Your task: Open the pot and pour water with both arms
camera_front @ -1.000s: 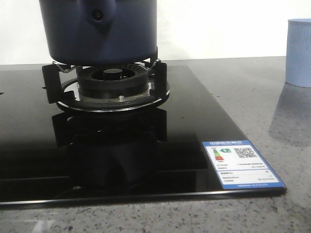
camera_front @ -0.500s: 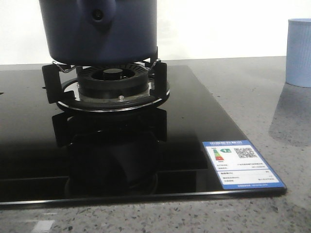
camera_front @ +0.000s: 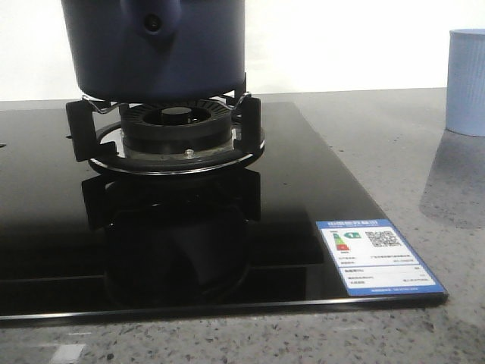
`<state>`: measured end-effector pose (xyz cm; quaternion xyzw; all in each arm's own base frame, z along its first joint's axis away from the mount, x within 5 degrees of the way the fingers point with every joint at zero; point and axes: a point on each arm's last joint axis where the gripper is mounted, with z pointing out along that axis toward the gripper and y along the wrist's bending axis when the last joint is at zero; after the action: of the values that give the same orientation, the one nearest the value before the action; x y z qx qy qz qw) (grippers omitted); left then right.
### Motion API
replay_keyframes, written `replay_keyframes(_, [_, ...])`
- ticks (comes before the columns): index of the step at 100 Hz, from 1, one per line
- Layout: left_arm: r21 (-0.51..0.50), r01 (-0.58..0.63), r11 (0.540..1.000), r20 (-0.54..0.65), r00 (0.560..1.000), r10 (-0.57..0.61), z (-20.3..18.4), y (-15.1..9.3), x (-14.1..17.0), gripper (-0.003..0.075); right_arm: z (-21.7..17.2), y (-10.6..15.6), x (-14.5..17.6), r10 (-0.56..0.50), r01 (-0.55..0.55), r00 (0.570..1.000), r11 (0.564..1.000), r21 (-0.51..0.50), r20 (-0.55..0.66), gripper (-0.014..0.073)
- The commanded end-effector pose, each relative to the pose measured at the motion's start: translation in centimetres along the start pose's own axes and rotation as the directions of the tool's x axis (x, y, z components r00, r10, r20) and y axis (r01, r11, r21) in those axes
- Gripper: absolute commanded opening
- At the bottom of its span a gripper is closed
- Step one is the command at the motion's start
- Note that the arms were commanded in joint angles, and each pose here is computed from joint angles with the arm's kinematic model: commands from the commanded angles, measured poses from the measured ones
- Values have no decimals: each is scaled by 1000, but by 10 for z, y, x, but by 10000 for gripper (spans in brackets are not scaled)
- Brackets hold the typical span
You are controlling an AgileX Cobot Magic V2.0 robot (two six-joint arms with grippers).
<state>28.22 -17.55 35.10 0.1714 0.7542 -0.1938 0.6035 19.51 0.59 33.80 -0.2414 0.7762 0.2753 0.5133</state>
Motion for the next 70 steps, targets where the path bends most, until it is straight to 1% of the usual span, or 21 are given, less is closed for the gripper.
replay_keyframes(1, [-40,9,999,162,987,-2,-10,1,-29,356,-5,5,-11,-25,25,999,1000,4,41,570])
replay_keyframes(48, [-36,7,999,151,989,-1,-7,0,-25,361,-5,5,-11,-22,22,999,1000,3,49,570])
replay_keyframes(53, [-36,7,999,151,989,-1,-7,0,-25,383,-5,5,-11,-22,22,999,1000,3,49,570])
replay_keyframes(63, [-36,7,999,151,989,-1,-7,0,-25,463,-5,5,-11,-22,22,999,1000,3,49,570])
replay_keyframes(70, [-36,7,999,151,989,-1,-7,0,-25,486,-5,5,-11,-22,22,999,1000,3,49,570])
